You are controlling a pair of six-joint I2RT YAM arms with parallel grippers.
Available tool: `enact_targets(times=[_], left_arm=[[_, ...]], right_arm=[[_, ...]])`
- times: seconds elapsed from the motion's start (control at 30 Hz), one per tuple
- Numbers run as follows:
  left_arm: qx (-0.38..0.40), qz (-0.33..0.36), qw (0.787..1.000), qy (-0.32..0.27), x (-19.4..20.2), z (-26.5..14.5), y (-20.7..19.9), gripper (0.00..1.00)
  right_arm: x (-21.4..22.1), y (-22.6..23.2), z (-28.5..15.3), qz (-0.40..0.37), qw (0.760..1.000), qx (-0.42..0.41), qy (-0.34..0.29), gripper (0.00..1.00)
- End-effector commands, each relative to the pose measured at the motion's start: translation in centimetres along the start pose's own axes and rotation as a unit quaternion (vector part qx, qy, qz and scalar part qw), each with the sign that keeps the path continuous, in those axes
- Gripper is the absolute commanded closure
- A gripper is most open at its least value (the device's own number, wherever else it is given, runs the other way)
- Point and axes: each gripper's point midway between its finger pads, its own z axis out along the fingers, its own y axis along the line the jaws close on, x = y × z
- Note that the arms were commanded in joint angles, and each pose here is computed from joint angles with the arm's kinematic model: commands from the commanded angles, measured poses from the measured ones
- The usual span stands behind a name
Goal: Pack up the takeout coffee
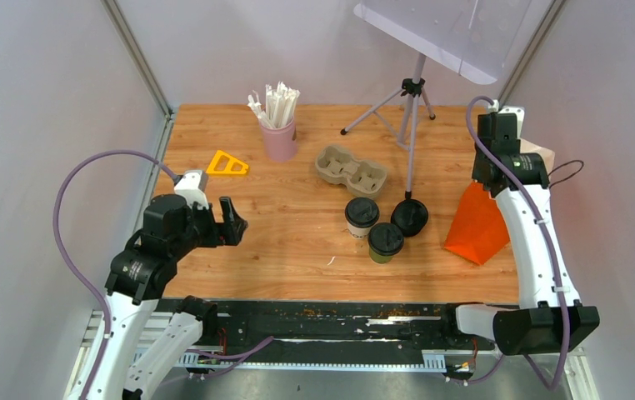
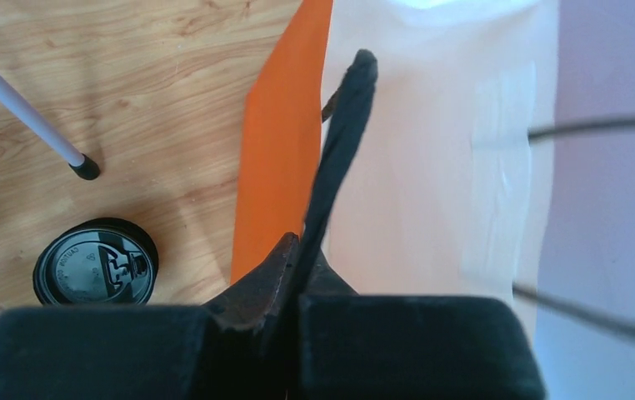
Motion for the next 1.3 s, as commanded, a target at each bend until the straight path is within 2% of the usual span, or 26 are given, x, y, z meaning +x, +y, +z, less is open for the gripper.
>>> enact_targets(times=[0.0,0.27,0.43,0.57,0.73,0.93,1.03,1.17,1.27], left_arm=[[0.017,-0.010,1.000,-0.011,-0.8,0.5,-0.8,0.00],[0.025,-0.003,0.999,-0.024,-1.9,-0.3,-1.3,0.00],[-0.001,-0.018,0.999,-0.035,-3.0,-0.5,-0.7,0.00],[-0.043,-0.011,0.996,-0.082,-5.2,-2.1,0.6,0.00],[-0.030,-0.006,0.994,-0.109,-7.8,-3.4,-0.5,0.00],[-0.015,-0.026,0.991,-0.127,-9.0,-4.5,-1.4,0.00],[-0.020,-0.009,0.992,-0.128,-9.3,-5.0,-1.2,0.00],[-0.079,0.034,0.990,-0.112,-10.7,-5.4,0.4,0.00],[-0.093,0.038,0.985,-0.141,-12.8,-7.2,0.5,0.00]], right_arm=[[-3.1,-2.4,-3.6,0.014,0.998,0.010,-0.057,1.00],[-5.9,-4.7,-8.3,0.021,0.995,0.006,-0.093,1.00],[-6.8,-3.6,-12.5,0.013,0.991,-0.067,-0.119,1.00],[-6.9,-1.5,-15.1,0.016,0.979,-0.149,-0.135,1.00],[-7.7,-0.5,-18.1,0.028,0.965,-0.212,-0.154,1.00],[-8.7,1.7,-21.8,0.051,0.935,-0.308,-0.167,1.00],[-8.8,3.5,-23.4,0.051,0.912,-0.370,-0.172,1.00],[-8.6,6.6,-25.5,0.038,0.870,-0.460,-0.173,1.00],[-8.7,8.5,-27.1,0.019,0.847,-0.498,-0.184,1.00]])
